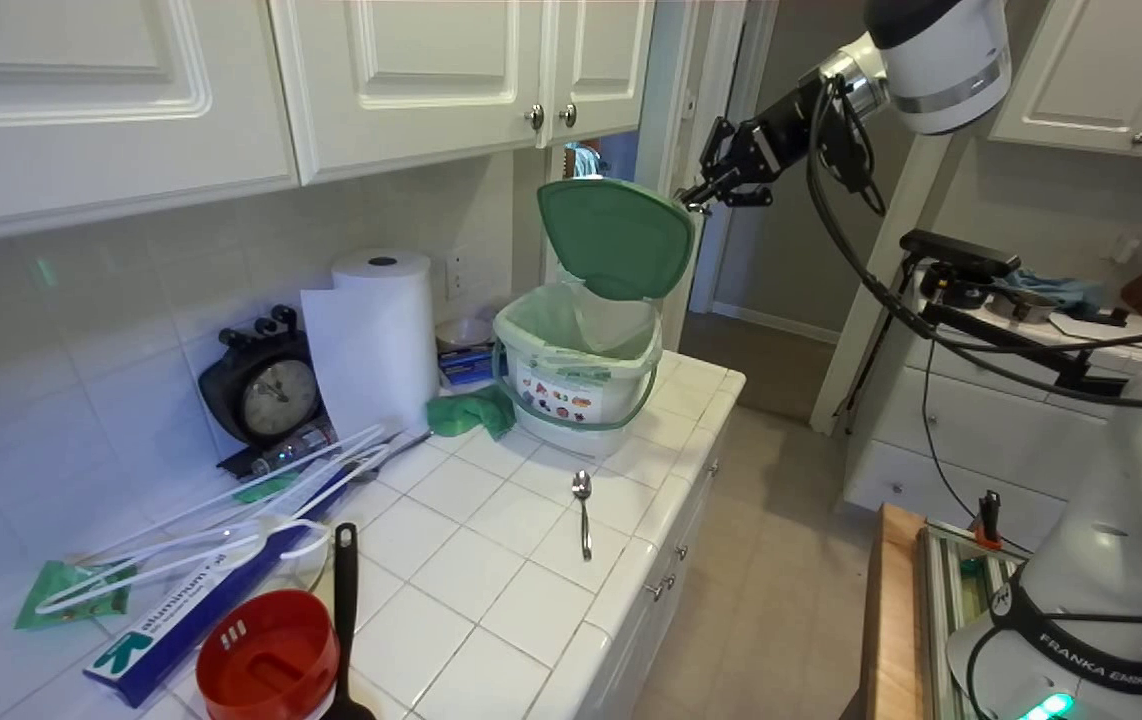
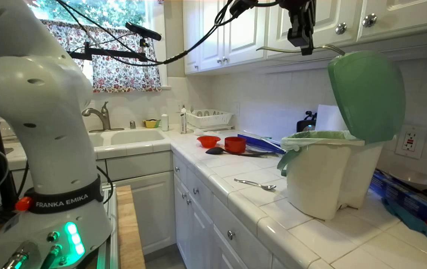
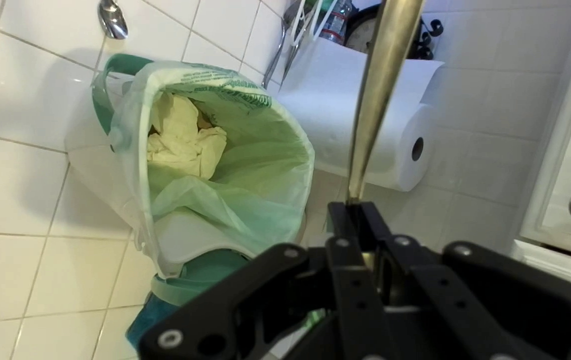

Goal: Use the silver fork to close the bin

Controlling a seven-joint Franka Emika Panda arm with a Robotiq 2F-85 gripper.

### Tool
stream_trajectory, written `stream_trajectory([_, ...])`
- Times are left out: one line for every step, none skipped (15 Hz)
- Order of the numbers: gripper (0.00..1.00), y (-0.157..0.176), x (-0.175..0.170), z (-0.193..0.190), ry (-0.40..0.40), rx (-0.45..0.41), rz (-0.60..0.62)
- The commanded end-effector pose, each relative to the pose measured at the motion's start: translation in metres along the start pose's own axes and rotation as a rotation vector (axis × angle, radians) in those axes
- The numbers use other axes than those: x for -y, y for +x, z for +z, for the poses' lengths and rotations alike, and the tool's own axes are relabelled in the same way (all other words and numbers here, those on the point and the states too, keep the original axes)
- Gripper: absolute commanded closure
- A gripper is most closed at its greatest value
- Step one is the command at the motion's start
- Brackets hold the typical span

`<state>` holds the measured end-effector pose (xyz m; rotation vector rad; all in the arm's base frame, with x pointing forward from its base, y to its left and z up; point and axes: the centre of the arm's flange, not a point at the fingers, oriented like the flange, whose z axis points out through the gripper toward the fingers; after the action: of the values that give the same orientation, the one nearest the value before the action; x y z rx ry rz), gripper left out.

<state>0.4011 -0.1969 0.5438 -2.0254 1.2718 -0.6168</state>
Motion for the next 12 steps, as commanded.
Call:
stream_trajectory([0.96,0.005,-0.003,-0.011,0.01,0.014,0.015])
stream_trajectory([0.96,0.006,-0.005,-0.011,0.006,0.021,0.02])
stream_trajectory([0.96,0.006,-0.007,-0.011,-0.001,0.025,0.024])
stream_trajectory([0.96,0.007,-0.009,-0.01,-0.006,0.029,0.025])
stream_trajectory([0.96,0.009,-0.01,-0.008,-0.01,0.038,0.023])
stream_trajectory([0.96,0.01,-0.011,-0.006,-0.014,0.047,0.021])
stream_trajectory([0.96,0.01,-0.011,-0.004,-0.016,0.057,0.019])
stream_trajectory([0.96,0.011,-0.011,-0.001,-0.021,0.068,0.014])
stream_trajectory([0.96,0.012,-0.011,0.001,-0.025,0.075,0.01])
stream_trajectory([0.96,0.012,-0.01,0.003,-0.03,0.084,0.004])
stream_trajectory([0.96,0.012,-0.01,0.005,-0.033,0.093,-0.002])
stream_trajectory([0.96,0.013,-0.009,0.006,-0.037,0.101,-0.007])
